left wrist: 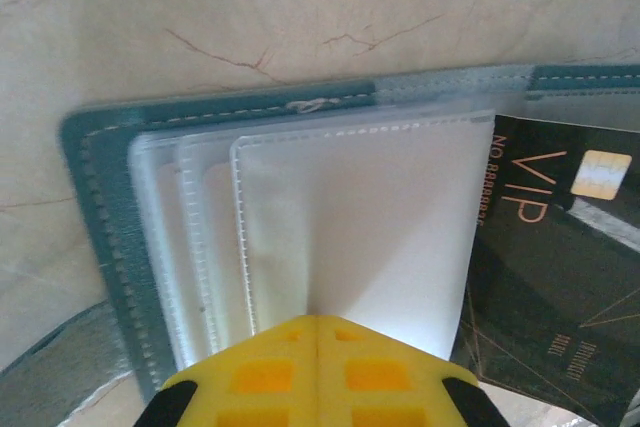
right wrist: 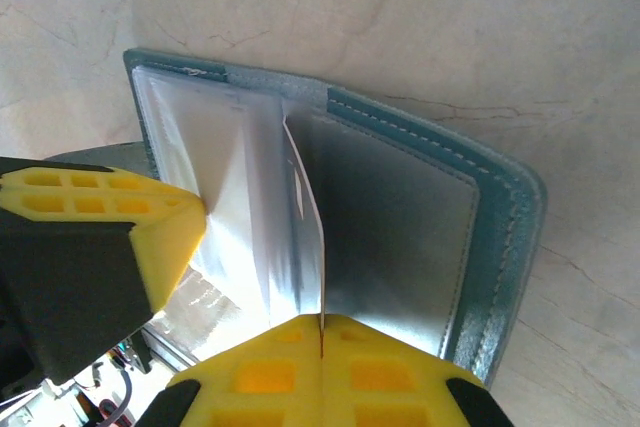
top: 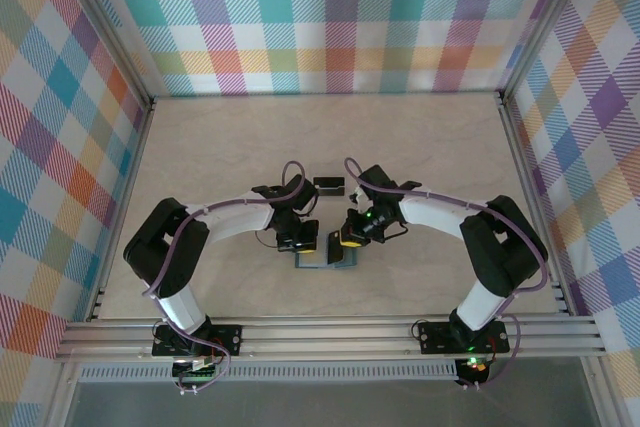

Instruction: Take the credit cards out of the card holder

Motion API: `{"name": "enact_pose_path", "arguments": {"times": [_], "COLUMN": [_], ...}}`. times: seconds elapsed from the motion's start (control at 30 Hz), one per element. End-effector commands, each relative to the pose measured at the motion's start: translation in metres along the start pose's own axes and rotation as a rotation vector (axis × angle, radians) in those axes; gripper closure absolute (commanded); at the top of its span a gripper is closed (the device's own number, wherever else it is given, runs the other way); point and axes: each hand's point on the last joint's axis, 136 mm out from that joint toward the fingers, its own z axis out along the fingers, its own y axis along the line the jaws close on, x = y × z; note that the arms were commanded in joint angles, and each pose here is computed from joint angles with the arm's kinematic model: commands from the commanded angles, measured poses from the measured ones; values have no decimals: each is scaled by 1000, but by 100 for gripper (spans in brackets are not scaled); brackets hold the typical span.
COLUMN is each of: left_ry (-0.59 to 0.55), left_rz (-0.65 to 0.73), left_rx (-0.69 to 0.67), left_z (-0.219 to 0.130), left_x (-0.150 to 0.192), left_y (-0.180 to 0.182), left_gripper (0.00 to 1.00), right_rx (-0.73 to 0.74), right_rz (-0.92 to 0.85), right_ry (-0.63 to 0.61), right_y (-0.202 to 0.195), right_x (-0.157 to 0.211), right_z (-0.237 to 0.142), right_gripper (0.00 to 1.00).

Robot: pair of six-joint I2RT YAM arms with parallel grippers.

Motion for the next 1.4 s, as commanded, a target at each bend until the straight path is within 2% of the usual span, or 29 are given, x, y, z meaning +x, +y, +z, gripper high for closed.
{"name": "enact_pose_path", "arguments": {"times": [0.0,0.23,0.37,0.47,0.53,0.63,0.77,0.93,1.07,1.37], "left_ry": [-38,-93,-102,-108,-111,-120,-127,-138,-155,-172], "left_rz": [7,-12,-29,-45,-55,-70,-92,-124,-138,-158], "left_rx": [4,29,37,35,32,26,19,19,16,-3], "left_z": [-20,-41,-46,-49,-50,-54,-58,-61,-63,-65], "left_x": [-6,-18,-21,-22,-21,-21,-21,-18,-14,-6], "left_y": [-8,-7,-2,4,9,17,28,41,49,64], "left_gripper": [95,95,95,95,95,95,95,94,90,86], "right_rx": [39,32,24,82,98,84,213,387,441,473], "right_rz": [-41,-147,-279,-403,-524,-803,-1108,-1330,-1475,-1614], "right_ry": [-35,-124,-187,-233,-246,-239,-244,-180,-114,18], "right_y": [3,17,33,38,44,58,56,50,52,62], "right_x": [-1,-8,-16,-27,-30,-27,-42,-71,-85,-116], "right_z": [-18,-44,-63,-77,-84,-90,-100,-103,-101,-89], "right_gripper": [100,100,100,100,100,100,100,100,100,100]}}
